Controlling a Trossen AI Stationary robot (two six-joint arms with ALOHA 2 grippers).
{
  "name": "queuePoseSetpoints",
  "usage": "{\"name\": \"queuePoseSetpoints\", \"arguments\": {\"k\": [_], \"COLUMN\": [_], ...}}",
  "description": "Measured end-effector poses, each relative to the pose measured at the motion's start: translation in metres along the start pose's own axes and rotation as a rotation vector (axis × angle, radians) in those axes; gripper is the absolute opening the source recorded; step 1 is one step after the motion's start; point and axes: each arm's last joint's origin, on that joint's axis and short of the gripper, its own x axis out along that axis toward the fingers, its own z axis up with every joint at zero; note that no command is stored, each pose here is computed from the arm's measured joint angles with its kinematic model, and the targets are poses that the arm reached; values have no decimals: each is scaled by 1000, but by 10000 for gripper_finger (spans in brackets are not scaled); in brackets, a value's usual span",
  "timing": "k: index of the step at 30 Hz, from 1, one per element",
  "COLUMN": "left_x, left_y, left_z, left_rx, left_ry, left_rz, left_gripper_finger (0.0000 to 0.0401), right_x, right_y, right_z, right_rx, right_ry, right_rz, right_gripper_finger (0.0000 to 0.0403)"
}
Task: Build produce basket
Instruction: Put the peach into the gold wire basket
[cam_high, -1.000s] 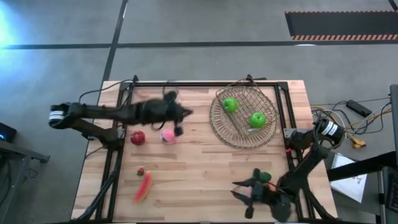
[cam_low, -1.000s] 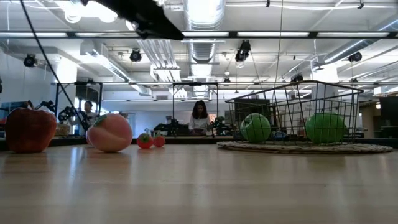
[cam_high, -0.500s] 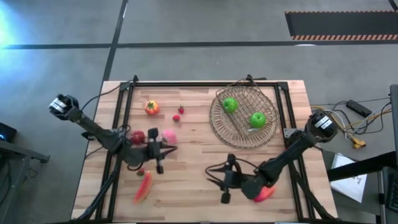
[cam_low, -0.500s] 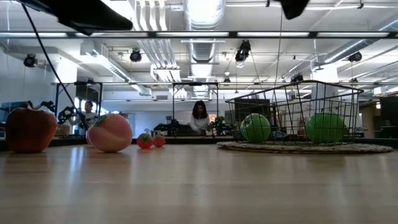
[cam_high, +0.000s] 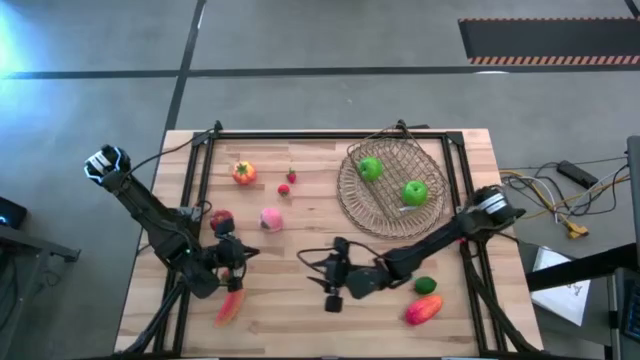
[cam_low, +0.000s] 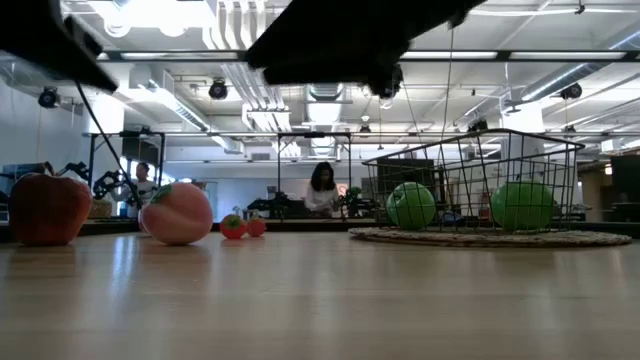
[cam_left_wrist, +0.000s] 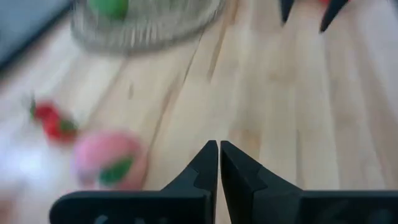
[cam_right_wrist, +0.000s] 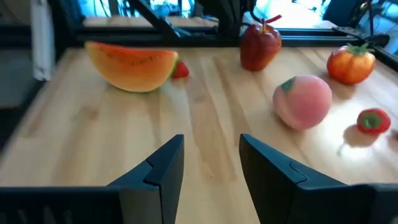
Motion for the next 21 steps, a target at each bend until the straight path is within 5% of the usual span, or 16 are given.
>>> {"name": "queuePoseSetpoints", "arguments": {"k": [9, 15, 21], "left_x": [8, 15, 20], "left_y": [14, 22, 26], "left_z": [-29, -38, -47], "left_rx": [-154, -189, -191], "left_ry": [139, 139, 141], "left_rz": [74, 123, 163], "left_gripper_finger": [1, 1, 1], "right_x": [71, 103, 115], "right_y": [-26, -82, -133], "right_z": [21, 29, 31], "right_rx": [-170, -107, -43], "right_ry": [65, 99, 104], "right_rz": [-108, 6, -3], "right_gripper_finger": [158, 215, 274]}}
